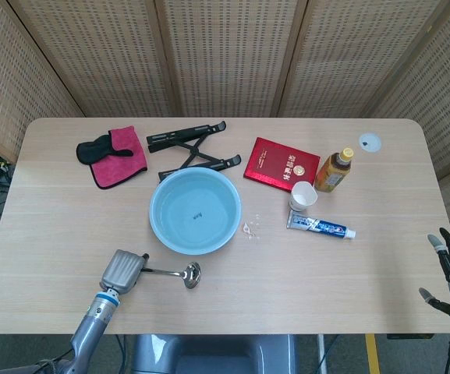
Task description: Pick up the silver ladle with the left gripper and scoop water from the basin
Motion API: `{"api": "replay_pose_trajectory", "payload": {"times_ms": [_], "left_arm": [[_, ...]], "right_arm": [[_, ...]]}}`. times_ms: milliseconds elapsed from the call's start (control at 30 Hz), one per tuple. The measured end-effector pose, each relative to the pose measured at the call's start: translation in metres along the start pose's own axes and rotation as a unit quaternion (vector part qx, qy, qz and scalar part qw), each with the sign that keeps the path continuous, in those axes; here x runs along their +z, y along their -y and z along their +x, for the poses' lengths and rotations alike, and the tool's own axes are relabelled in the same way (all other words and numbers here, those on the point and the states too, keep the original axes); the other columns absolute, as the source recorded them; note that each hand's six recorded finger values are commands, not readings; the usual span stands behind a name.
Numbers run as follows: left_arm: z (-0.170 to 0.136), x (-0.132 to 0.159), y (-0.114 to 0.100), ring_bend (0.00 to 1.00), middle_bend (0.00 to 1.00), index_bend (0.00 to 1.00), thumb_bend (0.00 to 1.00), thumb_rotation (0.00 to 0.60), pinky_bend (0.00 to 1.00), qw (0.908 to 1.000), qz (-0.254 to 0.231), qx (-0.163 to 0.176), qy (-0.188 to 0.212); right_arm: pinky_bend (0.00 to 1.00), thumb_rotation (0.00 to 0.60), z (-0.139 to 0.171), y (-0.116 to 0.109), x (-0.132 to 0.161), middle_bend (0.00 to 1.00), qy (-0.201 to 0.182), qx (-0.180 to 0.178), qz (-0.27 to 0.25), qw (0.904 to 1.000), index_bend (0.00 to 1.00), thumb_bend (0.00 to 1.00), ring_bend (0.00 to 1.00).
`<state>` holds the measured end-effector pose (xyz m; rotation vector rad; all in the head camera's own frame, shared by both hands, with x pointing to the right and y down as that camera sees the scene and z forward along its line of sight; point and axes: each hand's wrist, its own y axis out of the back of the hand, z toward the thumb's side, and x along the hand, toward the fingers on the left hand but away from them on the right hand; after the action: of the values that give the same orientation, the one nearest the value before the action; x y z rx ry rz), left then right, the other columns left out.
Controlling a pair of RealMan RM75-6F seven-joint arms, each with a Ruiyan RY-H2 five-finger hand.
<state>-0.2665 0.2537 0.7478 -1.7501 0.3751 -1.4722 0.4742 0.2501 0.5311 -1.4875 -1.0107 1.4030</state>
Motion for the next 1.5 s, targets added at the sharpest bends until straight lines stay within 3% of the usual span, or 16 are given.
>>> {"api": "replay_pose_trajectory", "payload": {"times_ms": [300, 633, 1233, 1500], "left_arm": [[-0.002, -0.003, -0.005, 0.91, 0.94, 0.57, 0.61, 0.600, 1.00, 1.0000, -0.007, 0.002, 0.002], [-0.012, -0.013, -0.025, 0.91, 0.94, 0.63, 0.65, 0.600, 1.00, 0.9997, -0.013, 0.016, 0.014], [-0.028, -0.016, -0.086, 0.91, 0.94, 0.71, 0.69, 0.600, 1.00, 0.9954, -0.050, 0.058, 0.057], [-0.019, -0.016, -0.126, 0.91, 0.94, 0.71, 0.69, 0.600, 1.00, 0.9923, -0.064, 0.087, 0.060]], "right_arm": [[0.00, 0.600, 0.000, 0.000, 0.000, 0.00, -0.001, 0.001, 0.000, 1.0000, 0.00, 0.00, 0.00], [0.00, 0.600, -0.001, -0.003, 0.005, 0.00, -0.005, -0.002, -0.001, 1.0000, 0.00, 0.00, 0.00], [0.00, 0.600, -0.002, -0.005, 0.014, 0.00, -0.010, -0.003, 0.002, 0.9999, 0.00, 0.00, 0.00], [0.00, 0.600, -0.003, -0.008, 0.014, 0.00, -0.007, -0.006, -0.001, 1.0000, 0.00, 0.00, 0.00]]}}
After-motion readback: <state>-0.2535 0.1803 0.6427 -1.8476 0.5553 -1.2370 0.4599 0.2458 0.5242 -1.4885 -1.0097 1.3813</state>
